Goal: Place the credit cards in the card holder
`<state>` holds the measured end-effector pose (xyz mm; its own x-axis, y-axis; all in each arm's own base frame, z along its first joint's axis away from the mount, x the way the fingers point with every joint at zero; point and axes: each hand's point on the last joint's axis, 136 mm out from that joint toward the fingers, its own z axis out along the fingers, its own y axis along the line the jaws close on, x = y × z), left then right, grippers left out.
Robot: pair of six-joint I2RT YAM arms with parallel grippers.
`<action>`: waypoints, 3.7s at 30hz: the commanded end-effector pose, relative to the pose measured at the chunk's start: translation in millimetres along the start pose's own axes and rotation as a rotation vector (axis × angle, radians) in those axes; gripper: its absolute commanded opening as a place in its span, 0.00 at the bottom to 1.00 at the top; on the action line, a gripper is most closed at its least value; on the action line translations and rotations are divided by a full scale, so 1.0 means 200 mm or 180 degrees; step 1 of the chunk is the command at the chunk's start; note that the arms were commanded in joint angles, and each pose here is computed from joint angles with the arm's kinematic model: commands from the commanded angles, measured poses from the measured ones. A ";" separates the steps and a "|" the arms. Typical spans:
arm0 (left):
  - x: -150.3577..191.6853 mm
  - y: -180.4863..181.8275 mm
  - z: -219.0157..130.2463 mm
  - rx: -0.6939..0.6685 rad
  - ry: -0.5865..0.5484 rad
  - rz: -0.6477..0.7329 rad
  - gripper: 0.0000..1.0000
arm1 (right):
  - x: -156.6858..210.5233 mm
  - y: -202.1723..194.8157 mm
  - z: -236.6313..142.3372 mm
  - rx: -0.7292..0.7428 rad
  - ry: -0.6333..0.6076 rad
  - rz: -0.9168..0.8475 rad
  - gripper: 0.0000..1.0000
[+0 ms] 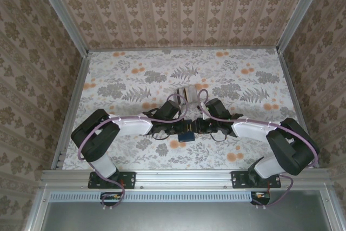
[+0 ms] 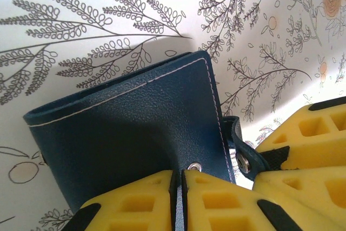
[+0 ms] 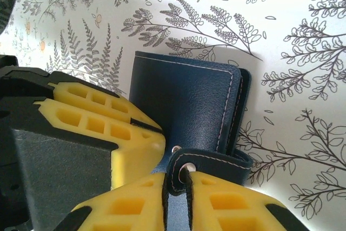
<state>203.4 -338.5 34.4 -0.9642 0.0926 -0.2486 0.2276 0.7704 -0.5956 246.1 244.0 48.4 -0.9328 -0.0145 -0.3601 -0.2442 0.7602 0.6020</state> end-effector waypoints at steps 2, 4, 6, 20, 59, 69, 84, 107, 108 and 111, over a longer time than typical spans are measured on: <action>0.06 0.10 0.03 -0.0166 0.0128 -0.0088 0.15 | -0.06 0.04 -0.04 0.0003 -0.0141 -0.0102 0.21; 0.06 0.10 0.02 -0.0169 0.0129 -0.0087 0.15 | -0.06 0.04 -0.05 0.0022 -0.0150 -0.0113 0.21; 0.06 0.10 0.02 -0.0167 0.0126 -0.0091 0.15 | -0.07 0.04 -0.05 0.0026 -0.0151 -0.0121 0.20; 0.02 0.02 -0.13 0.0022 -0.0019 -0.0154 0.16 | -0.03 0.01 0.00 0.0034 -0.0005 -0.0111 0.00; 0.06 0.28 -0.05 -0.0478 -0.0017 -0.0345 0.18 | 0.04 0.13 0.12 -0.0088 0.0500 -0.0344 0.00; 0.07 0.28 -0.05 -0.0452 0.0010 -0.0368 0.18 | 0.09 0.11 0.18 -0.0065 0.0705 -0.0321 0.00; 0.08 0.27 -0.06 -0.0420 0.0056 -0.0398 0.17 | 0.05 0.16 0.07 0.0051 0.0699 -0.0456 0.00; 0.09 0.26 -0.08 -0.0422 0.0023 -0.0418 0.17 | 0.07 0.04 0.12 0.0321 0.0796 -0.0529 0.00; 0.09 0.26 -0.08 -0.0424 0.0025 -0.0423 0.17 | 0.07 0.04 0.13 0.0319 0.0808 -0.0524 0.00; 0.09 0.26 -0.08 -0.0426 0.0030 -0.0417 0.17 | 0.07 0.04 0.15 0.0293 0.0828 -0.0500 0.00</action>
<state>207.1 -301.1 28.3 -0.9766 -0.0034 -0.2149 0.1222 0.8137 -0.5683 240.3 274.6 37.1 -0.9238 -0.2786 -0.2627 -0.3775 0.7772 0.5034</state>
